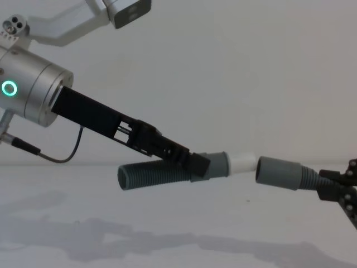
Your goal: Use both hands to pick up one end of the pipe from the table, align the ends, and insert them.
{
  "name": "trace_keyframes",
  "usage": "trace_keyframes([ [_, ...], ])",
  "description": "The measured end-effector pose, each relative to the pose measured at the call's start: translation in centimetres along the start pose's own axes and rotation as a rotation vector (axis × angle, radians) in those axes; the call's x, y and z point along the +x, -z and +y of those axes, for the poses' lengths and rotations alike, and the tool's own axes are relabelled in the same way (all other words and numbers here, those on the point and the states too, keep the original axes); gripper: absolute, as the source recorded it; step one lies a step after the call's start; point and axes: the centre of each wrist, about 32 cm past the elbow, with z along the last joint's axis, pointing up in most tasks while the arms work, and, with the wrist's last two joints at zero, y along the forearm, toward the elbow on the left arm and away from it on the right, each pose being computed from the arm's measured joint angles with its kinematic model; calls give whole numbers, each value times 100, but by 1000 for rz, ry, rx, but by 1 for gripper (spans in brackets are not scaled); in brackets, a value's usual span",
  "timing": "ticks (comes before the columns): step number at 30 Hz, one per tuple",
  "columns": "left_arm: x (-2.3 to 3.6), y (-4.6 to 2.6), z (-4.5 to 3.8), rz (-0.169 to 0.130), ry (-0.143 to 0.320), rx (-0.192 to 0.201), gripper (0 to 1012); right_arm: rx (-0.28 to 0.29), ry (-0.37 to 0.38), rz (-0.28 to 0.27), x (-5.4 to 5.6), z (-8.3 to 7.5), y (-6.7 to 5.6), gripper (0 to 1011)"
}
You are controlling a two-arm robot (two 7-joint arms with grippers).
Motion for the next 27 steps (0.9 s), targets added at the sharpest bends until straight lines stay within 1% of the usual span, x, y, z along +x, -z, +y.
trace_keyframes([
  [7, -14, 5, -4, 3, 0, 2, 348, -5, 2, 4, -8, 2, -5, 94],
  [17, -35, 15, -19, 10, -4, 7, 348, -4, 6, 27, -11, 1, -14, 93],
  [27, -33, 15, -41, 13, -6, 11, 348, 3, 2, 57, -6, -11, -25, 93],
])
